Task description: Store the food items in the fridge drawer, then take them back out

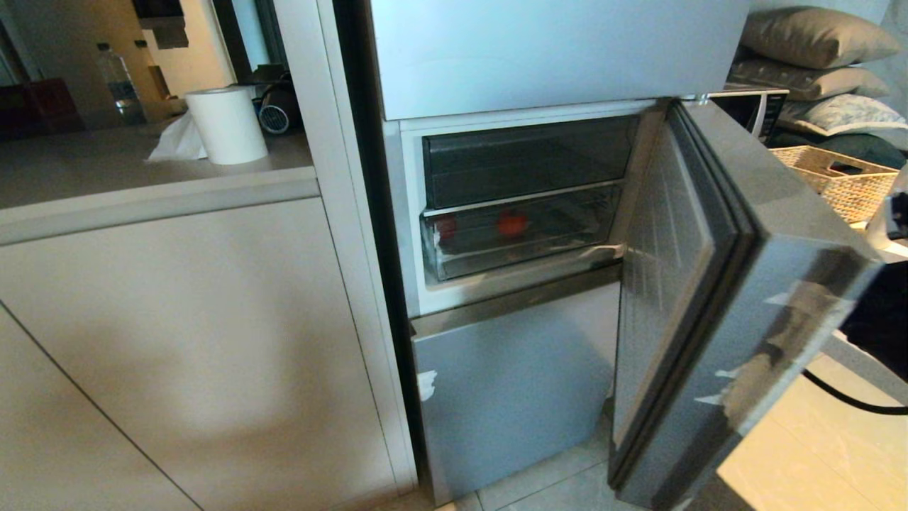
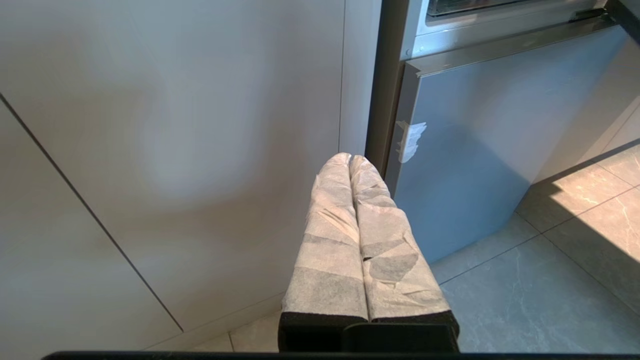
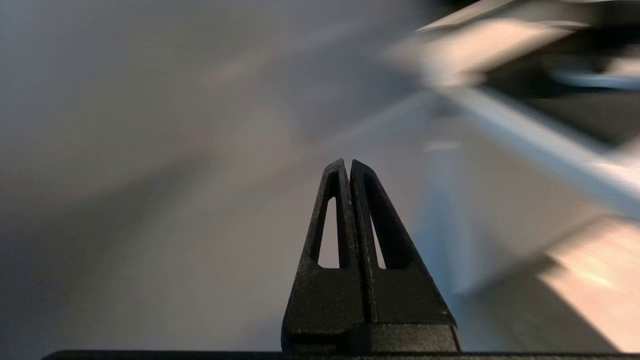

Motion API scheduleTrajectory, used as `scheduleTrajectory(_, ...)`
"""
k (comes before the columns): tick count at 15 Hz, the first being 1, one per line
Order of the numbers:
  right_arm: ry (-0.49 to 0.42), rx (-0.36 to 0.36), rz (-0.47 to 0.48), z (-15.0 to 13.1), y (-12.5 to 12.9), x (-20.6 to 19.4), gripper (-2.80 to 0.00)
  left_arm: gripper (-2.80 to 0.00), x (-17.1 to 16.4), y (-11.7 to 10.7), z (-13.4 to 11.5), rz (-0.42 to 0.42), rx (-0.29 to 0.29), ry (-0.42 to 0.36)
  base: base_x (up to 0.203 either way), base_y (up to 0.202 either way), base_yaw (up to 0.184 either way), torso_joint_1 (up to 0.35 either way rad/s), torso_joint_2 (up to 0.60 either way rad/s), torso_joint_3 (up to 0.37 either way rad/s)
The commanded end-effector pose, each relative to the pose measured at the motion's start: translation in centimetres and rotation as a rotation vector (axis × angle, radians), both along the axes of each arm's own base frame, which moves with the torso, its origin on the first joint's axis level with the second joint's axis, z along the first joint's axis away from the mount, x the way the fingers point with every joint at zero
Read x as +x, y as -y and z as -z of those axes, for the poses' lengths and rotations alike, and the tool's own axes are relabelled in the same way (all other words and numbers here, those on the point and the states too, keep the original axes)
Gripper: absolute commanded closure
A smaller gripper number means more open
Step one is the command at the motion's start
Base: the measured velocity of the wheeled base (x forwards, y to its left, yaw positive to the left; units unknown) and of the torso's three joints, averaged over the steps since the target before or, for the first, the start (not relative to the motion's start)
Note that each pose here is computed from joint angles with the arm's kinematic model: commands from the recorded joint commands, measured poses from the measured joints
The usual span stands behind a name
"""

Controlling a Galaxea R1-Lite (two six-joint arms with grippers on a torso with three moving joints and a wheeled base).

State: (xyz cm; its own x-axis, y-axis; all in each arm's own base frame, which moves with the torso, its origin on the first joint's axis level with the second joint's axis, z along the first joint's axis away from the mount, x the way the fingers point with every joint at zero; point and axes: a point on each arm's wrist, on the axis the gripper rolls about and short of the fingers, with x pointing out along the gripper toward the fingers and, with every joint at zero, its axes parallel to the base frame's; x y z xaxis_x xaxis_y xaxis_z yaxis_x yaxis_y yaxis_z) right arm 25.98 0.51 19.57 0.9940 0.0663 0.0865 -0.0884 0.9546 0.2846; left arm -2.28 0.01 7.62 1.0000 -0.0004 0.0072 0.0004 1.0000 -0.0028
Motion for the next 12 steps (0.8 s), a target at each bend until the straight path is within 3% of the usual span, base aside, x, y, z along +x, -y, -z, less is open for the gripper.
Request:
scheduleTrajectory(1,-0.023,-0.013,-0.167,1.1,-5.6,1.9,0.00,0.00,0.0,0.0,0.0,0.000,0.000,-0.003,0.000,0.000,0.000,0.000,0.00,0.000)
scheduleTrajectory(5,-0.005,-0.011,-0.238,3.4,-13.7,8.7,0.00,0.00,0.0,0.0,0.0,0.000,0.000,-0.003,0.000,0.000,0.000,0.000,0.00,0.000)
scheduleTrajectory(8,0.097,0.026,-0.241,4.5,-18.2,13.4,0.00,0.00,0.0,0.0,0.0,0.000,0.000,-0.003,0.000,0.000,0.000,0.000,0.00,0.000)
scheduleTrajectory(10,0.141,0.048,-0.221,4.4,-19.1,13.8,0.00,0.00,0.0,0.0,0.0,0.000,0.000,-0.003,0.000,0.000,0.000,0.000,0.00,0.000)
scheduleTrajectory(12,0.173,0.067,-0.207,1.9,-18.2,11.8,0.00,0.00,0.0,0.0,0.0,0.000,0.000,-0.003,0.000,0.000,0.000,0.000,0.00,0.000)
